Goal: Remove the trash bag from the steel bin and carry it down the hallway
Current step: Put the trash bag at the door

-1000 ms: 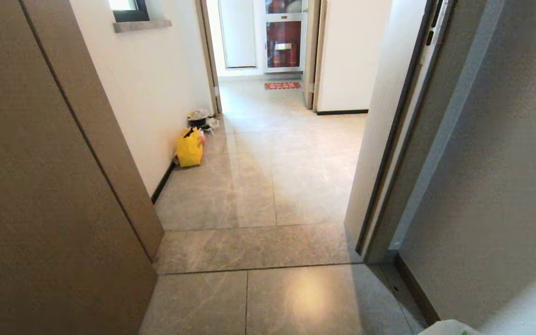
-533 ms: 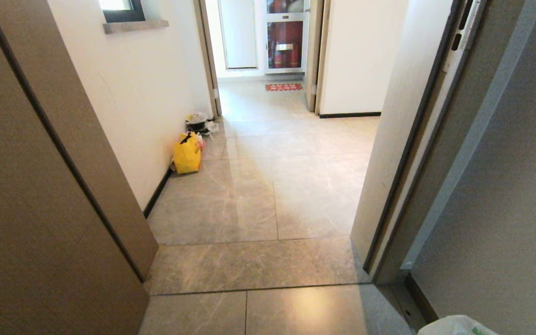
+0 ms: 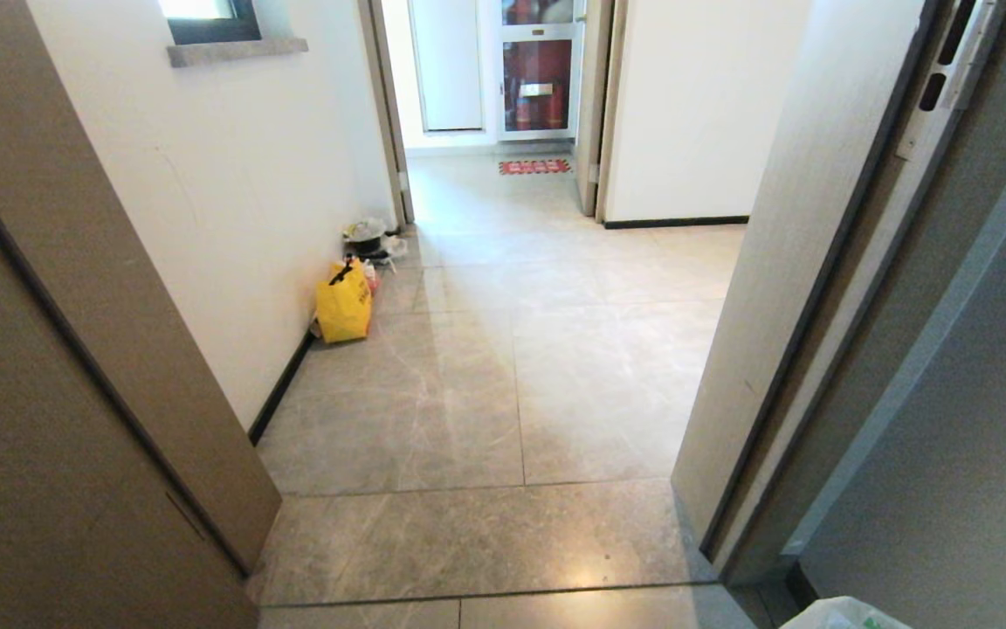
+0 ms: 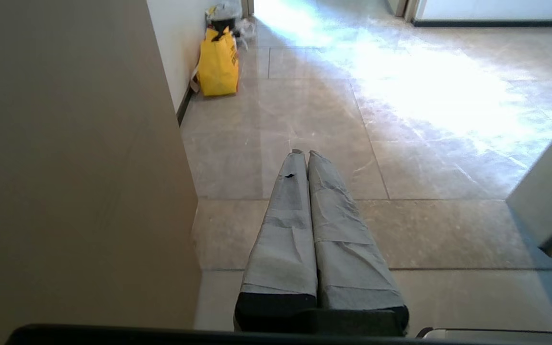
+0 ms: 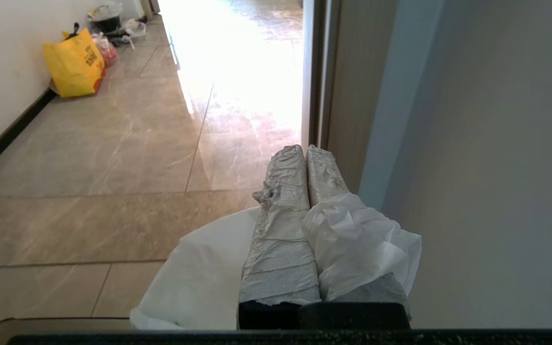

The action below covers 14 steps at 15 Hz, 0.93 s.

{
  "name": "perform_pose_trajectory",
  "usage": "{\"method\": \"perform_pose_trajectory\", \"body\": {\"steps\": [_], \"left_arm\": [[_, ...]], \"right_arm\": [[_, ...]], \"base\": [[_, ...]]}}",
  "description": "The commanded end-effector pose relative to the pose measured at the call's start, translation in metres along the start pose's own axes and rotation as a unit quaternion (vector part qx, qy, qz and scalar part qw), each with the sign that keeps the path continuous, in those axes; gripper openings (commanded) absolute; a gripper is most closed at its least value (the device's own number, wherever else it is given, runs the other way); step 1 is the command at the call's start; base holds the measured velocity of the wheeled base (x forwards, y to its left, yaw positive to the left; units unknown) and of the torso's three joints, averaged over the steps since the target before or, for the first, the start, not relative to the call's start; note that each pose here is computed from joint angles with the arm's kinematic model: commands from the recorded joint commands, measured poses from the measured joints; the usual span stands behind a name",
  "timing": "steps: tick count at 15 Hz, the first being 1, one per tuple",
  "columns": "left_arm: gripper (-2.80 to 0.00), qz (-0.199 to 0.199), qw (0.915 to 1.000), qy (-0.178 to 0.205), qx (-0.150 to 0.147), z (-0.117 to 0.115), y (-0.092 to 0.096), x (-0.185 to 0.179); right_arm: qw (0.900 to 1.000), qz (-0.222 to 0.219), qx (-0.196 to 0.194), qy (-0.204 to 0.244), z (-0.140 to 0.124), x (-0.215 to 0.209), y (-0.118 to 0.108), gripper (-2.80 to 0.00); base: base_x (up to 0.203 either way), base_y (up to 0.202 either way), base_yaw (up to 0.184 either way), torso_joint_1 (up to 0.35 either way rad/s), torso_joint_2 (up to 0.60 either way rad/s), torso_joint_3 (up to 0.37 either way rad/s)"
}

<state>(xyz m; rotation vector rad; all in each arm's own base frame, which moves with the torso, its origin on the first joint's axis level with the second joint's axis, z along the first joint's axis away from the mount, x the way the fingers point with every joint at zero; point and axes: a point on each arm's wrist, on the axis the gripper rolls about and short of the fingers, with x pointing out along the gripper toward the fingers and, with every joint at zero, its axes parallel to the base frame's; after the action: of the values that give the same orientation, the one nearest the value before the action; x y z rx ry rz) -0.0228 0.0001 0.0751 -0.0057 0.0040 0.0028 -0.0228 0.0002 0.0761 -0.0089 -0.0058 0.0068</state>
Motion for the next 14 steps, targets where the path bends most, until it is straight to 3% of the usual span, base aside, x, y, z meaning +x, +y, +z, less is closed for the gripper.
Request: {"method": "perform_pose_trajectory", "body": {"steps": [1, 10, 14], "left_arm": [[-2.80, 0.000, 1.0000, 0.000, 0.000, 0.0000, 0.0000, 0.0000], [-2.80, 0.000, 1.0000, 0.000, 0.000, 0.0000, 0.0000, 0.0000], [-2.80, 0.000, 1.0000, 0.000, 0.001, 0.0000, 0.0000, 0.0000]], "right_arm": [[1.000, 0.000, 0.000, 0.001, 0.0001, 0.0001, 0.0000, -2.80], [1.000, 0.000, 0.000, 0.001, 0.0001, 0.0001, 0.0000, -2.80], [1.000, 0.000, 0.000, 0.001, 0.0001, 0.0001, 0.0000, -2.80]], "base": [[0.191, 0.000, 0.002, 0.001, 0.00, 0.006], [0.192, 0.005, 0.001, 0.003, 0.00, 0.002], [0.139, 0.124, -0.005, 0.002, 0.00, 0.001]]}}
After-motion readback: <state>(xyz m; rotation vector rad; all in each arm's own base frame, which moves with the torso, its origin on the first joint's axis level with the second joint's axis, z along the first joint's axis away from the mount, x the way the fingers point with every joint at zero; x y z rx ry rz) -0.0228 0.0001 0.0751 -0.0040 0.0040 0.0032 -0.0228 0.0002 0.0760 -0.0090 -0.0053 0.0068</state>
